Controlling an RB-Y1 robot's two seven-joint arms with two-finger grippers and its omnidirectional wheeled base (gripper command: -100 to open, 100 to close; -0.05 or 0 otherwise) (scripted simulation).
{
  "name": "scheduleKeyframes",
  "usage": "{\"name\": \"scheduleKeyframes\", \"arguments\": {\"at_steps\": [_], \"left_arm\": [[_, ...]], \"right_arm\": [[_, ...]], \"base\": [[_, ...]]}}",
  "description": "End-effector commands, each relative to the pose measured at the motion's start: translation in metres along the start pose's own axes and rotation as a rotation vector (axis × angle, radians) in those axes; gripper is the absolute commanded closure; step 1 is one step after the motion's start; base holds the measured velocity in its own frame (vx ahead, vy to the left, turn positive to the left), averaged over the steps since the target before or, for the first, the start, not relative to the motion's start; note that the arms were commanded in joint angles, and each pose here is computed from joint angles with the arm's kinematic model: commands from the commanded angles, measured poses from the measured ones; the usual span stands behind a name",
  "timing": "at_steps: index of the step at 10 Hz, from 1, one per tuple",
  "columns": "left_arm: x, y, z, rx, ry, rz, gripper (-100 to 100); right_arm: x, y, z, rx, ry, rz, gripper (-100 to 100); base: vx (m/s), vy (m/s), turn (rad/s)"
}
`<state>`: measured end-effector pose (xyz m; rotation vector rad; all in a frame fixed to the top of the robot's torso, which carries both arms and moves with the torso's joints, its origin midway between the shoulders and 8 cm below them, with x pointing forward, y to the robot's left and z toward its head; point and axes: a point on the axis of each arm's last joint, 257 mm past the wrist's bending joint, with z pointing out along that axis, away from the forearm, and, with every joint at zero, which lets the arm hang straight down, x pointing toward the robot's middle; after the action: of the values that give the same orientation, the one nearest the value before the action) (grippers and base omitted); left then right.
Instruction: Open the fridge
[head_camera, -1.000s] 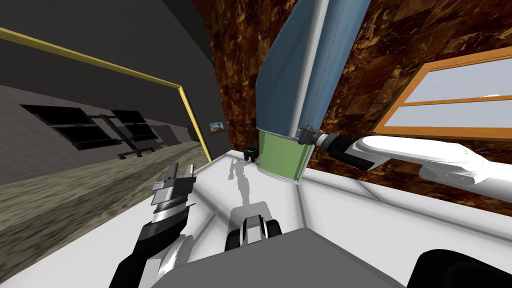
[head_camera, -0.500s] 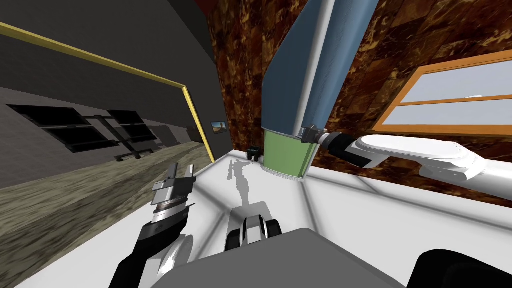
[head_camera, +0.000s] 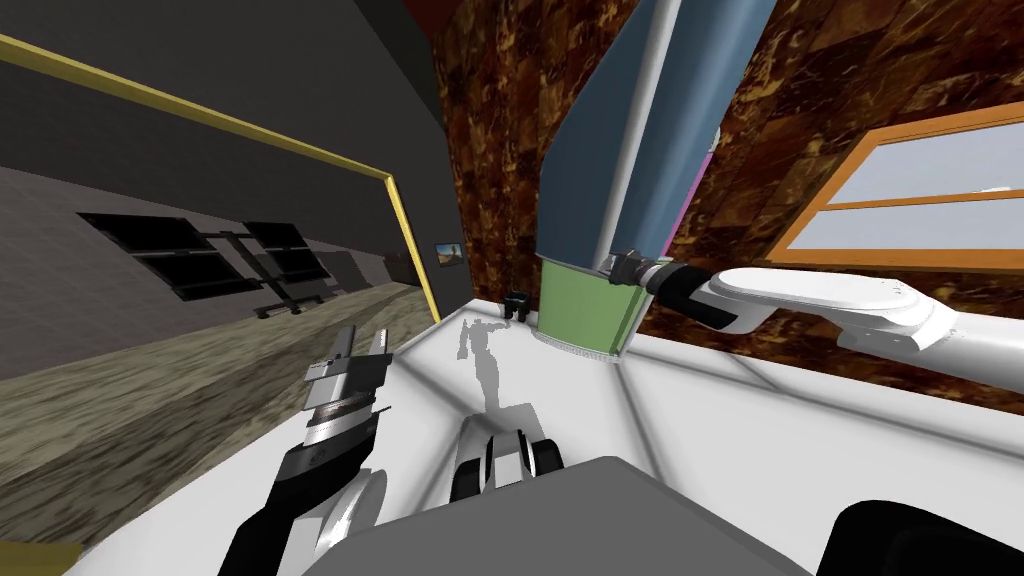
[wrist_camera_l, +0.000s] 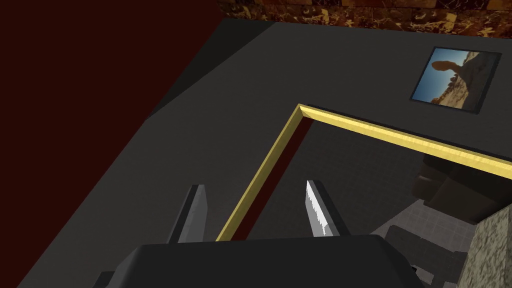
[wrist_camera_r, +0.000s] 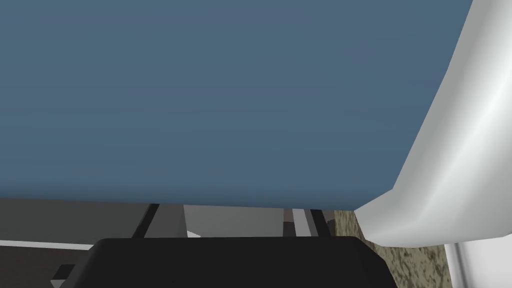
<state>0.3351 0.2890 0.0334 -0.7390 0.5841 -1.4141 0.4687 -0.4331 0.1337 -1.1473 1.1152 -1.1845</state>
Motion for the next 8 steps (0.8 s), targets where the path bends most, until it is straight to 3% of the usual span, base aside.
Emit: {"name": "scheduleKeyframes", "arguments": {"at_steps": [1,3,4,8], "left_arm": [[0.000,0.000,0.000,0.000,0.000,0.000,0],[0.000,0.000,0.000,0.000,0.000,0.000,0],[0.000,0.000,0.000,0.000,0.000,0.000,0],[0.000,0.000,0.000,0.000,0.000,0.001,0]], "right_arm": [[0.038,0.002,0.001,-0.003,0.078,-0.002,100],[0.075,0.003,0.002,-0.003,0.164,-0.007,100],[0.054,-0.009,0.015,-0.006,0.117,-0.002,-100],[0.037,-0.027,0.035,-0.008,0.072,0.004,-100]], "base": [[-0.018,0.254,0.090],[-0.035,0.331,0.177],[-0.012,0.150,-0.127],[0.017,-0.032,-0.148]]}}
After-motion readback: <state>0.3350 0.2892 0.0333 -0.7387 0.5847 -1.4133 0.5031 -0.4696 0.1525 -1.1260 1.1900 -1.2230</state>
